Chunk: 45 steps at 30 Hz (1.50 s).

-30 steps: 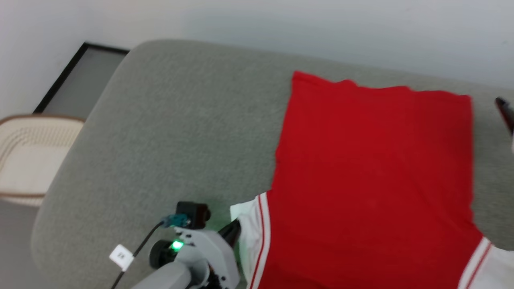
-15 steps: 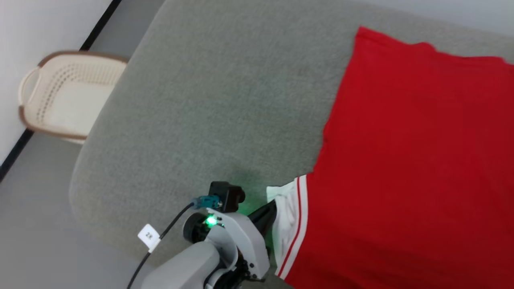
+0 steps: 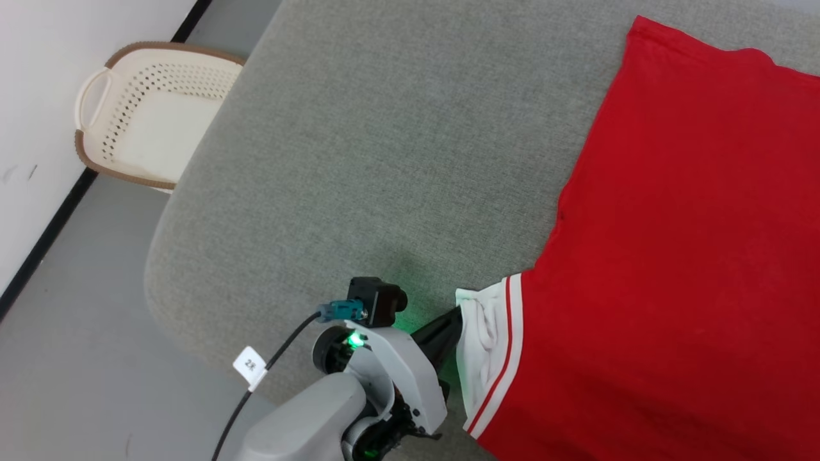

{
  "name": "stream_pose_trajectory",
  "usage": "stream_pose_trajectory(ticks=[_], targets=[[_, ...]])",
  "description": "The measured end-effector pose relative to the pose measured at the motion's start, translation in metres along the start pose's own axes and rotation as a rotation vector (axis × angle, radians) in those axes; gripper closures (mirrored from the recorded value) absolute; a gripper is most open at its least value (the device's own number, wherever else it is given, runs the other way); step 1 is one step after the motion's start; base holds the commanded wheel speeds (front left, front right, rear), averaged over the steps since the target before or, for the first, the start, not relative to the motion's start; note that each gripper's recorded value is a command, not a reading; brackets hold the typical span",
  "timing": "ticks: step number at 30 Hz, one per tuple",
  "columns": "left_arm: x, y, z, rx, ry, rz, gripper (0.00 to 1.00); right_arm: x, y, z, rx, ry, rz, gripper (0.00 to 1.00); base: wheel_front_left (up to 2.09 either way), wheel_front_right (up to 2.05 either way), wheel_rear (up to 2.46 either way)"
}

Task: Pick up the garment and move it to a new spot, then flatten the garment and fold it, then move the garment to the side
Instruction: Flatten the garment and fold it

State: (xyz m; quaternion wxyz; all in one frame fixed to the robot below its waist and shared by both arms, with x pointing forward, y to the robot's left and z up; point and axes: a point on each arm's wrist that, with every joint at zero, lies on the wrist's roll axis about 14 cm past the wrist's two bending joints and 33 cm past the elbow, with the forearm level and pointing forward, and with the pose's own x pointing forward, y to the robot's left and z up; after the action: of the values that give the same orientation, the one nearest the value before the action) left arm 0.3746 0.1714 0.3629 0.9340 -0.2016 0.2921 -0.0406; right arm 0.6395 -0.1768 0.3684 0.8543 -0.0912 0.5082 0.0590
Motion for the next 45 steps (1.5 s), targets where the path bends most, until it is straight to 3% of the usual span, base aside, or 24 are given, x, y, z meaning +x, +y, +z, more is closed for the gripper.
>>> stream_pose_trajectory(ticks=[19,33,40,45], targets=[[-0.010,0.011,0.010,0.028,0.018,0.011,1.00,-0.059,0.005,0.011,0.002,-0.141,0.003,1.00,0.00,0.00,0.00],[-0.018,0.012,0.011,0.045,0.057,0.003,1.00,-0.120,0.002,0.023,-0.044,-0.389,0.030,1.00,0.00,0.00,0.00],[-0.020,0.011,0.007,0.045,0.064,0.002,1.00,-0.135,-0.001,-0.012,-0.069,-0.416,0.078,1.00,0.00,0.00,0.00],[-0.018,0.007,0.007,0.046,0.062,-0.007,1.00,-0.139,-0.022,-0.059,-0.008,-0.369,0.094,1.00,0.00,0.00,0.00]])
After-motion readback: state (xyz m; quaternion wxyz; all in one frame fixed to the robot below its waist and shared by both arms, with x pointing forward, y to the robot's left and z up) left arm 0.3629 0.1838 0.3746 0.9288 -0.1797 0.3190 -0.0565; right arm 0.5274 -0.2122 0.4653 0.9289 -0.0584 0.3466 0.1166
